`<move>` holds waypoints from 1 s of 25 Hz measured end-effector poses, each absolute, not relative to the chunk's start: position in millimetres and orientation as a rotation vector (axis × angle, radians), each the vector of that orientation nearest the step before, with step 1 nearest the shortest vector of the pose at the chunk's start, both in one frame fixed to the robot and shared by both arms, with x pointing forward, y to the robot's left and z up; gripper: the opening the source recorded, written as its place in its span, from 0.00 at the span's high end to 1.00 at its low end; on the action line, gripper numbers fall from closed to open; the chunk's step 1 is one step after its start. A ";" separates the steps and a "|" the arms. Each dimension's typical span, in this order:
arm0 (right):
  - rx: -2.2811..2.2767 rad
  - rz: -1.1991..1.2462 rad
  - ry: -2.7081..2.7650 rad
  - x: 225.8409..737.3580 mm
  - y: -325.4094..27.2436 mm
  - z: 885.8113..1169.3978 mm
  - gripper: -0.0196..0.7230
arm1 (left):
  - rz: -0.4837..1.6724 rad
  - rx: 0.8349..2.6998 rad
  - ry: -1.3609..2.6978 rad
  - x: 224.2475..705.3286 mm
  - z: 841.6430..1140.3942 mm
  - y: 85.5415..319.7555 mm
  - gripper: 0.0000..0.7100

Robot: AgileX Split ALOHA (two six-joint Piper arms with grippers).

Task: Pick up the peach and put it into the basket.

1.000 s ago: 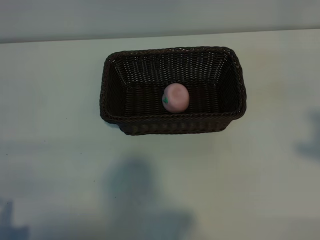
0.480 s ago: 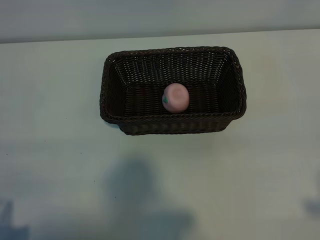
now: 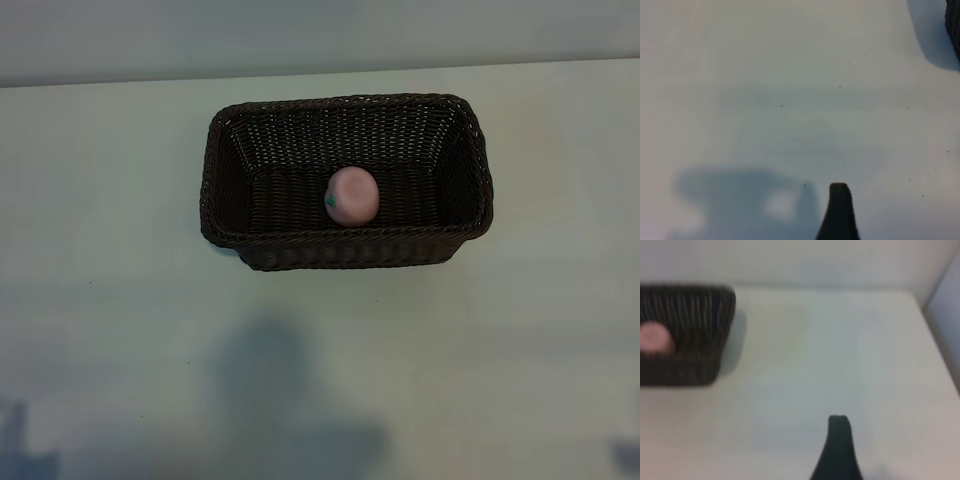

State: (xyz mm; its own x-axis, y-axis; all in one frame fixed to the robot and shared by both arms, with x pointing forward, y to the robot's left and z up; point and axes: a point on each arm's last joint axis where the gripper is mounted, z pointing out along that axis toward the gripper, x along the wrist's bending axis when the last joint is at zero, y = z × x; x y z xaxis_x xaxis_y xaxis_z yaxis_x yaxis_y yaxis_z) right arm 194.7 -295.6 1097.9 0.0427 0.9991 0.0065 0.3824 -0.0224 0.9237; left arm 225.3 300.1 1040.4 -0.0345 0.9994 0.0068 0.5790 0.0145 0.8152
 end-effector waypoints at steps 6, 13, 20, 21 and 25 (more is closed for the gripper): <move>1.582 0.939 1.524 209.4 -294.8 1075.2 0.21 | 0.874 1.628 1.680 225.3 1040.4 300.1 0.17; 1.580 0.867 1.609 221.3 -295.3 1054.3 0.21 | 0.874 1.628 1.680 225.3 1040.4 300.1 0.17; 1.568 0.894 1.608 225.4 -294.0 1051.8 0.21 | 0.874 1.629 1.679 225.3 1040.4 300.1 0.17; 1.570 0.901 1.607 225.6 -293.6 1051.6 0.21 | 0.874 1.629 1.679 225.3 1040.4 300.1 0.17; 1.564 0.917 1.596 228.7 -293.4 1049.9 0.21 | 0.874 1.629 1.679 225.3 1040.4 300.1 0.17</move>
State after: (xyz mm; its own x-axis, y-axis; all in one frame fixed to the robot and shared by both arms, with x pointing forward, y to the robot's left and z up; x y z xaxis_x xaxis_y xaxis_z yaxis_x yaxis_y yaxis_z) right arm 228.7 -293.4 1049.9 -0.0148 0.9998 -0.0096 0.4953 0.0156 0.8686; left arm 225.3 300.1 1040.4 -0.0340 0.9994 0.0075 0.5791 0.0136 0.8152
